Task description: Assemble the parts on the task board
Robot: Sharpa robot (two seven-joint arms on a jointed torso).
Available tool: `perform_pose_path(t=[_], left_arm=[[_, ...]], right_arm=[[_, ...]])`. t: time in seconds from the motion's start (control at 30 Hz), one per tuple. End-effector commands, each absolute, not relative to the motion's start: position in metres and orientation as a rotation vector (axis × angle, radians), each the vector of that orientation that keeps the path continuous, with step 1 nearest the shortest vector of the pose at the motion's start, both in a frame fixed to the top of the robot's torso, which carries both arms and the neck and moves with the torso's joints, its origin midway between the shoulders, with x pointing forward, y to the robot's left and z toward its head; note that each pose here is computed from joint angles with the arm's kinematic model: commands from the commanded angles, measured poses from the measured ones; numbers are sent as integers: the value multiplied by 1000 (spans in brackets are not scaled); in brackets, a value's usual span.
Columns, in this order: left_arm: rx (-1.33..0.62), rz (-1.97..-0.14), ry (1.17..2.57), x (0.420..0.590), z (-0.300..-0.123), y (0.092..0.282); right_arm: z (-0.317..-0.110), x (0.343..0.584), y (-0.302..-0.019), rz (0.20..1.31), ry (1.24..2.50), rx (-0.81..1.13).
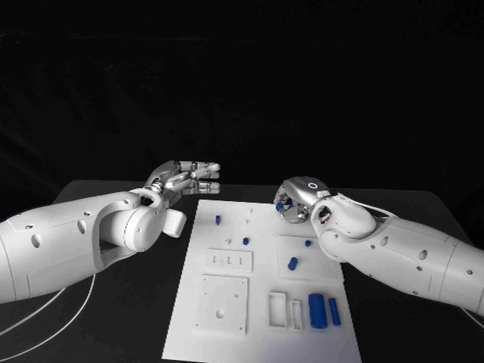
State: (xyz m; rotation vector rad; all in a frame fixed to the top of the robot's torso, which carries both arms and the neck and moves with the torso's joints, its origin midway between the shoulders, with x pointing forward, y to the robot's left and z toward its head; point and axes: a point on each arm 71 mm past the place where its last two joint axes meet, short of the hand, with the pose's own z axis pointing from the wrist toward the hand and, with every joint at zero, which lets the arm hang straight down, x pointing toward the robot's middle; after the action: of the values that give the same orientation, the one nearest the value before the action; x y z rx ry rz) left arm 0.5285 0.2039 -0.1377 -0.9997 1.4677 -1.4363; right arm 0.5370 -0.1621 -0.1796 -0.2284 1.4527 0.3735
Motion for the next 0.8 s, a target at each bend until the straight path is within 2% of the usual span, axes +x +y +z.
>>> perform_pose_path(t=[0.03,0.8], left_arm=[[-987,-1444,1464,529,-136,202],[-978,-1461,1472,529,-135,194]], right_arm=[[-176,538,-157,358,1408,-197],[-180,544,-107,423,1398,-227]])
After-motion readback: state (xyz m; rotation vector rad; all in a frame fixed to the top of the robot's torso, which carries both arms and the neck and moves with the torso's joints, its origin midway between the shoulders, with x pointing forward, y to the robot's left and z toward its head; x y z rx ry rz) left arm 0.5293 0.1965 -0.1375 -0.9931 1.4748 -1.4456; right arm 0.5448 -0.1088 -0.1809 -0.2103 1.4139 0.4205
